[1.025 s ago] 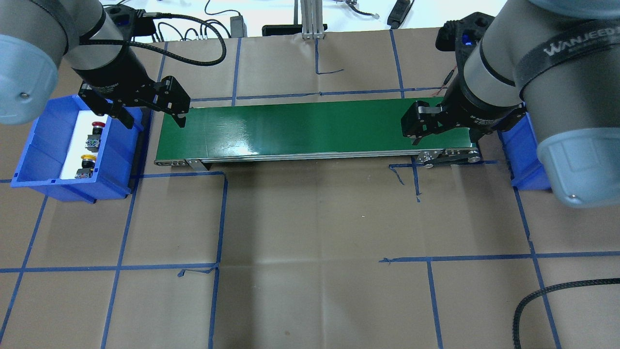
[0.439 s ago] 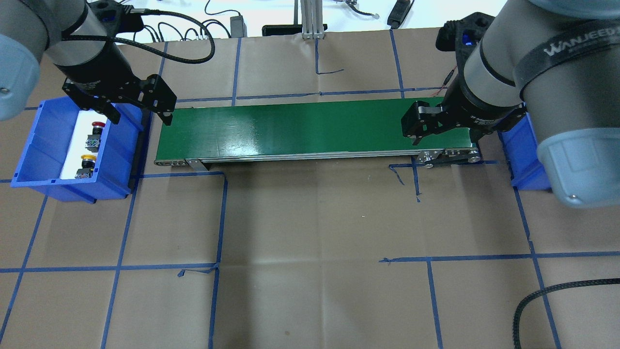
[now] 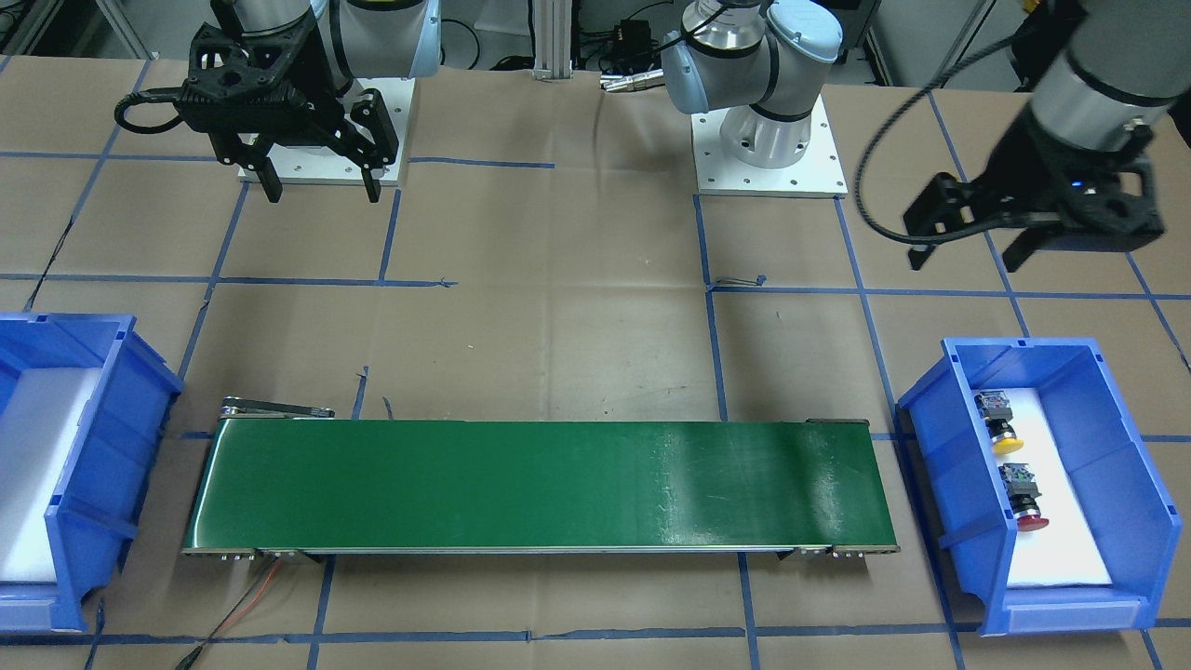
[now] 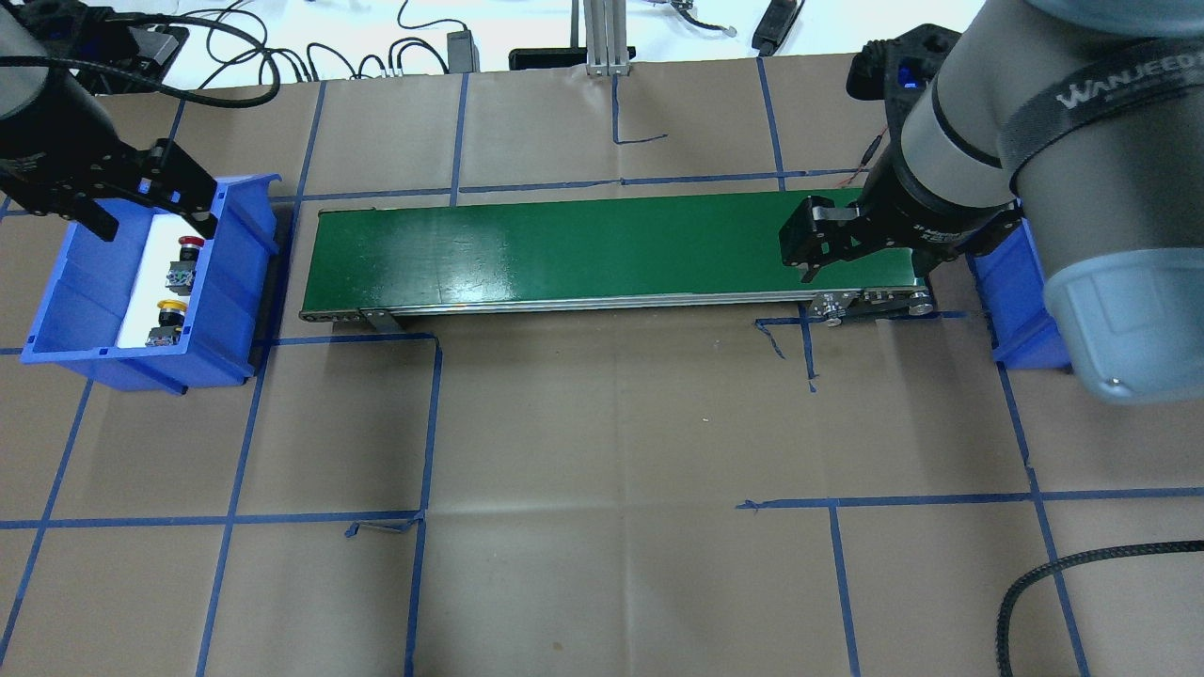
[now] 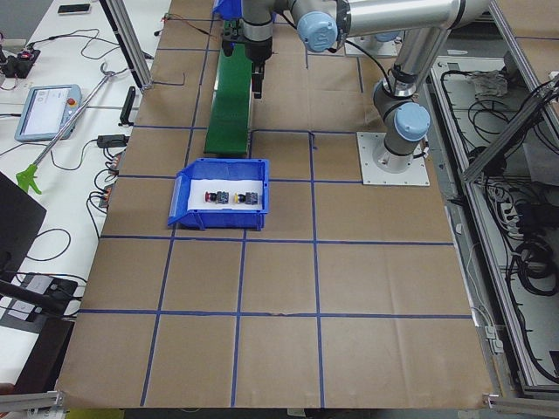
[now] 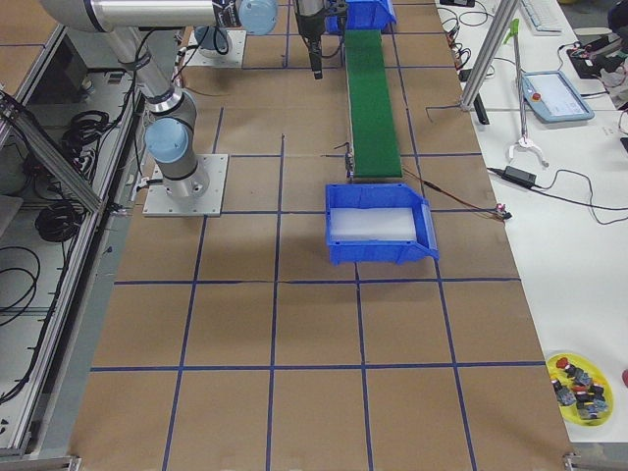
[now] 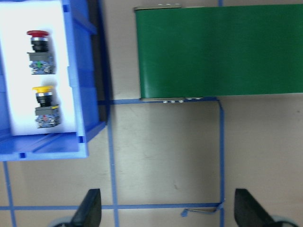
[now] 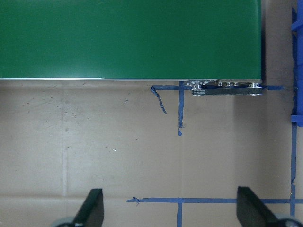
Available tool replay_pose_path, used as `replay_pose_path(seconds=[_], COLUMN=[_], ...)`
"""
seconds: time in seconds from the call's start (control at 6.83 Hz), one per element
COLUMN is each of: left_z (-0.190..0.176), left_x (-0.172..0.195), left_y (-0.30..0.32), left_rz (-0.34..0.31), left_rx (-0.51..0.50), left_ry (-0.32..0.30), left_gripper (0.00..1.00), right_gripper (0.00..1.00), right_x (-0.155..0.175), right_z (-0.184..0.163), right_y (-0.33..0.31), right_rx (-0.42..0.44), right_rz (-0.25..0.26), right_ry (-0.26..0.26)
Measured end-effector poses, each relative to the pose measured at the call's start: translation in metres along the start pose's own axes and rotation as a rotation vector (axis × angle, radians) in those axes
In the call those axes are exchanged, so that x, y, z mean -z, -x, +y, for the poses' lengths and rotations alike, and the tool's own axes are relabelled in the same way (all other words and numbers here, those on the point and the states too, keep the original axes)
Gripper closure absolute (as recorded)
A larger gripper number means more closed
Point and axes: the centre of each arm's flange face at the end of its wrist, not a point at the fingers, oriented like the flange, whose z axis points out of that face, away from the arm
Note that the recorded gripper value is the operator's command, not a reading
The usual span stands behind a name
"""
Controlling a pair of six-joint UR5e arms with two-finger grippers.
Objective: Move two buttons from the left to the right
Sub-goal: 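Lower the left gripper onto the yellow-capped button switch and close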
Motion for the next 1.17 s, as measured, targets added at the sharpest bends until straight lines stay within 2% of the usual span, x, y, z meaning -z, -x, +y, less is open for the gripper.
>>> replay_pose_path(seconds=[0.44, 0.73, 1.17], left_z=[0.0, -0.011, -0.036], left_x=[-0.031, -0.051, -0.105], left_y=[0.103, 0.131, 0.167], left_rz=[0.019, 0.015, 0.013], left_rx=[0.055, 0.046, 0.062], left_ry=[0.04, 0.027, 0.007], left_gripper=[0.0, 0.0, 0.01], right_gripper=[0.0, 0.0, 0.0], right_x=[0.0, 0.0, 0.001], right_z=[0.0, 0.0, 0.0], right_y=[0.0, 0.0, 0.0], right_rx=[0.0, 0.001, 0.002], right_rz=[0.0, 0.0, 0.0], right_ry=[0.001, 0.001, -0.001])
